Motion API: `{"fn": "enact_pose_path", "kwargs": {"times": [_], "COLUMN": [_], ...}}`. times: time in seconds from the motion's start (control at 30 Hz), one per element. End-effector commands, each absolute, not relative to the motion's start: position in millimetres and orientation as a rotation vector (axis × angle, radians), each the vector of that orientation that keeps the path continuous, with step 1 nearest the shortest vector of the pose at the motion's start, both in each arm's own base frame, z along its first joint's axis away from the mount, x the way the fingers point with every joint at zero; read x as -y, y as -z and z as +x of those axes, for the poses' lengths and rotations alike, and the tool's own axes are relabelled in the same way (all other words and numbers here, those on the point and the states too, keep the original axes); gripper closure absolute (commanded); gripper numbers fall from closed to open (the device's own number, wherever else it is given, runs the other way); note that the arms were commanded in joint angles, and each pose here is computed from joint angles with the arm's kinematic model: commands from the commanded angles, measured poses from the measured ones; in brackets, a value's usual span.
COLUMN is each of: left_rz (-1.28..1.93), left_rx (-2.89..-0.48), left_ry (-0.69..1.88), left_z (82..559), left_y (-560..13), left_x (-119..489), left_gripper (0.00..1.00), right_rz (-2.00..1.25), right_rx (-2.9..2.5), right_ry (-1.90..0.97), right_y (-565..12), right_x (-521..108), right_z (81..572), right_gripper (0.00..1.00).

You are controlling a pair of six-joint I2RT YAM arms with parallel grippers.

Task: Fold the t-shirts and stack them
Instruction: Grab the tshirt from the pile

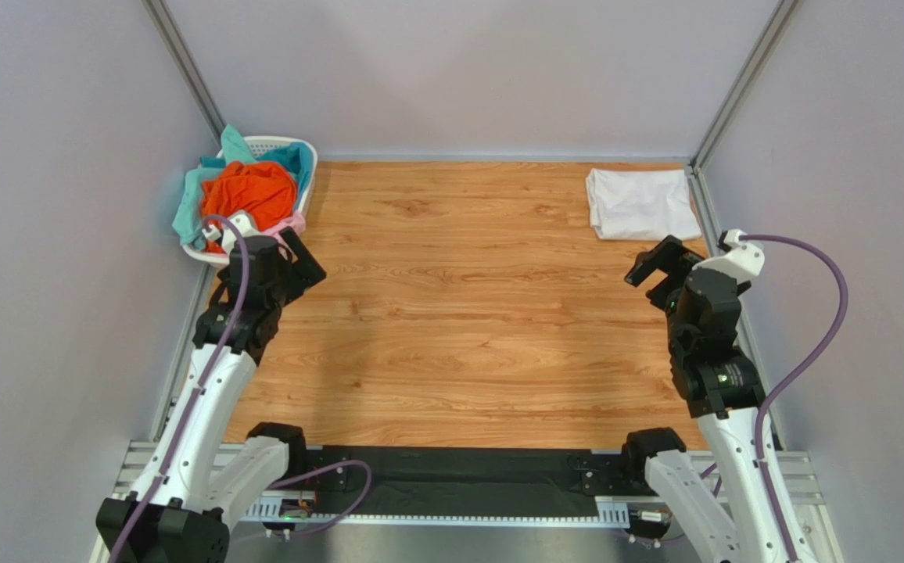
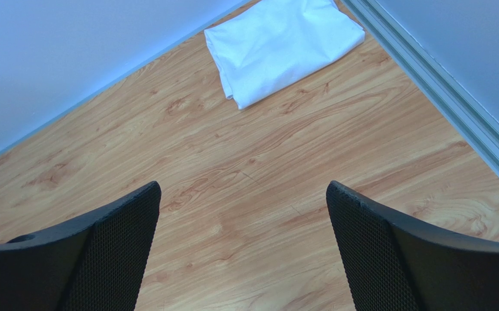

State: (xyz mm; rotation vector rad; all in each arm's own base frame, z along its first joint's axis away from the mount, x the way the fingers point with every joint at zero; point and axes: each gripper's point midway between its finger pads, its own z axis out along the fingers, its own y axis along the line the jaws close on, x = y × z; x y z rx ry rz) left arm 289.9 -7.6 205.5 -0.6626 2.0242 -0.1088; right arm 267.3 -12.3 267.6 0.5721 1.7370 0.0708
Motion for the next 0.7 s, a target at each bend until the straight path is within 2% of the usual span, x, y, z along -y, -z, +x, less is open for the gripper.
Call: {"fn": "enact_pose_path", "kwargs": {"times": [0.0,0.23,0.67], "left_rz": [-0.676,-0.701,-0.858], "left_rx": [-1.970,-1.966,-1.895], "left_ry": [0.100,0.025,-0.005], "left_z": [297,326,416], "left_y": [-219,-214,-187], "left_x": [3,-6,-48], "left_gripper": [0.00,0.00,0.00], "right_rz": [0.568,0.504,0.378], "right_rx": [-1.677,-1.701,-1.845], "right_ry": [-0.092,-0.140,-0.194], "right_y": [-278,-268,-245], "right_x": [12,0,-24], "right_z": [269,275,292], "right_gripper": [0.00,0.00,0.00]}}
